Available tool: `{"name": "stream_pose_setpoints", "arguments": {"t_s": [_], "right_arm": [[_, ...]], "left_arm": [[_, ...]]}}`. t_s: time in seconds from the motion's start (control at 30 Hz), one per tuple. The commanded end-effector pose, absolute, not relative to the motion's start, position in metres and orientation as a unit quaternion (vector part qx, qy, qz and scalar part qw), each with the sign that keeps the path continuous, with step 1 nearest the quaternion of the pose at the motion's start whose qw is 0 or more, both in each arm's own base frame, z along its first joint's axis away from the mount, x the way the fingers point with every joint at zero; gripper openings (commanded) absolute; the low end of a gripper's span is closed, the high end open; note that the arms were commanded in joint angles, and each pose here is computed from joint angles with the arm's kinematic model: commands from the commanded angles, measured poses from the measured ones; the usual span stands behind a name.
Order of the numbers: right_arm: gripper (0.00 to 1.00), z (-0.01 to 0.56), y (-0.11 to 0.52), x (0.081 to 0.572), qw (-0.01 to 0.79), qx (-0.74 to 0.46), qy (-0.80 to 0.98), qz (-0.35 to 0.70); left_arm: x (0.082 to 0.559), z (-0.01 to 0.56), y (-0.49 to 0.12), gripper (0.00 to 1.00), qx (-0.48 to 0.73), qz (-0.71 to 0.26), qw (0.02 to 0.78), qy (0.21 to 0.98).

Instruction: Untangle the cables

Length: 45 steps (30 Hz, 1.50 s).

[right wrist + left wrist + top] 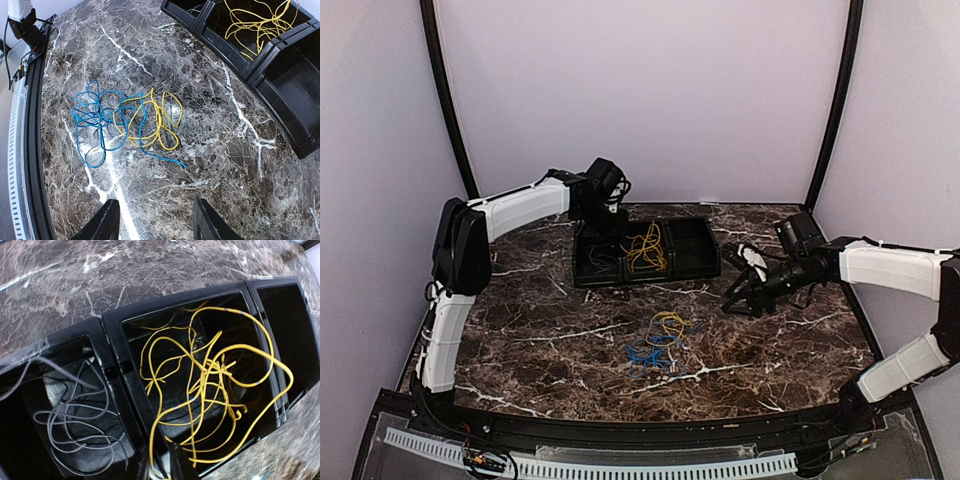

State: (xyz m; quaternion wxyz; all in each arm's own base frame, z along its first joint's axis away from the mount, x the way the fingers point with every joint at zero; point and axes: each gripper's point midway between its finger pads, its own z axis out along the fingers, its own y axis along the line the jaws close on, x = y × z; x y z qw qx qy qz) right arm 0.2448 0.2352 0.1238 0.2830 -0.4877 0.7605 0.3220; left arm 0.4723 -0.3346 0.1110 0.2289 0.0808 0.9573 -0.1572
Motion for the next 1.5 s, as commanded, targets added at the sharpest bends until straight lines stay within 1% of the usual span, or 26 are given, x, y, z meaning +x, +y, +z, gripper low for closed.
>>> {"name": "stream_pose_setpoints", "arguments": {"t_s": [0.0, 0.07, 0.2, 0.33, 0.63, 0.8, 0.9, 0.93, 0.97, 1.0, 1.13, 1.17, 1.2, 1.23, 1.3, 1.33, 1.37, 1.4, 1.43, 1.47], "right_arm": [[0.51, 0.129, 0.237, 0.25, 0.295, -0.492, 0.753, 0.322], [0.51, 0.129, 0.237, 0.25, 0.294, -0.492, 0.753, 0.323], [0.51, 0.128, 0.237, 0.25, 0.293, -0.492, 0.754, 0.323], [0.51, 0.127, 0.237, 0.25, 0.291, -0.492, 0.754, 0.323], [0.51, 0.124, 0.238, 0.25, 0.29, -0.494, 0.754, 0.322], [0.5, 0.119, 0.244, 0.25, 0.273, -0.498, 0.755, 0.326], [0.5, 0.115, 0.251, 0.253, 0.264, -0.507, 0.756, 0.319], [0.5, 0.114, 0.255, 0.254, 0.26, -0.509, 0.756, 0.319], [0.5, 0.116, 0.26, 0.257, 0.258, -0.512, 0.753, 0.322], [0.49, 0.114, 0.264, 0.258, 0.253, -0.515, 0.753, 0.324], [0.49, 0.108, 0.284, 0.268, 0.238, -0.528, 0.748, 0.325], [0.48, 0.104, 0.289, 0.269, 0.232, -0.532, 0.746, 0.326], [0.48, 0.102, 0.294, 0.271, 0.228, -0.537, 0.743, 0.328], [0.48, 0.1, 0.299, 0.273, 0.222, -0.54, 0.742, 0.331], [0.48, 0.096, 0.308, 0.274, 0.208, -0.546, 0.735, 0.345], [0.49, 0.09, 0.312, 0.274, 0.196, -0.547, 0.734, 0.352], [0.49, 0.089, 0.316, 0.274, 0.19, -0.55, 0.731, 0.357], [0.49, 0.088, 0.319, 0.274, 0.184, -0.553, 0.727, 0.362], [0.49, 0.086, 0.322, 0.274, 0.18, -0.557, 0.725, 0.363], [0.49, 0.085, 0.325, 0.276, 0.179, -0.56, 0.722, 0.363]], "left_arm": [[0.479, 0.131, -0.336, 0.05, 0.078, -0.173, 0.244, 0.951], [0.478, 0.135, -0.342, 0.0, 0.083, -0.187, 0.245, 0.948], [0.48, 0.151, -0.364, 0.0, 0.104, -0.215, 0.271, 0.932], [0.479, 0.153, -0.383, 0.0, 0.112, -0.232, 0.287, 0.923], [0.471, 0.112, -0.404, 0.0, 0.11, -0.257, 0.249, 0.927], [0.469, 0.117, -0.406, 0.0, 0.113, -0.259, 0.244, 0.928], [0.469, 0.137, -0.401, 0.08, 0.117, -0.246, 0.258, 0.927], [0.469, 0.149, -0.399, 0.14, 0.116, -0.247, 0.267, 0.924], [0.469, 0.154, -0.394, 0.17, 0.116, -0.238, 0.271, 0.926], [0.468, 0.166, -0.391, 0.24, 0.115, -0.237, 0.28, 0.923], [0.46, 0.196, -0.372, 0.39, 0.112, -0.205, 0.303, 0.924], [0.455, 0.193, -0.367, 0.41, 0.114, -0.196, 0.297, 0.927], [0.451, 0.207, -0.363, 0.44, 0.115, -0.197, 0.306, 0.924], [0.448, 0.202, -0.357, 0.44, 0.114, -0.184, 0.302, 0.928], [0.44, 0.219, -0.342, 0.45, 0.108, -0.17, 0.316, 0.927], [0.436, 0.211, -0.335, 0.45, 0.105, -0.156, 0.311, 0.932], [0.43, 0.223, -0.33, 0.45, 0.104, -0.159, 0.32, 0.928], [0.426, 0.216, -0.325, 0.45, 0.103, -0.154, 0.317, 0.93], [0.42, 0.228, -0.321, 0.45, 0.102, -0.16, 0.328, 0.926], [0.414, 0.217, -0.319, 0.45, 0.104, -0.159, 0.324, 0.927]]}}
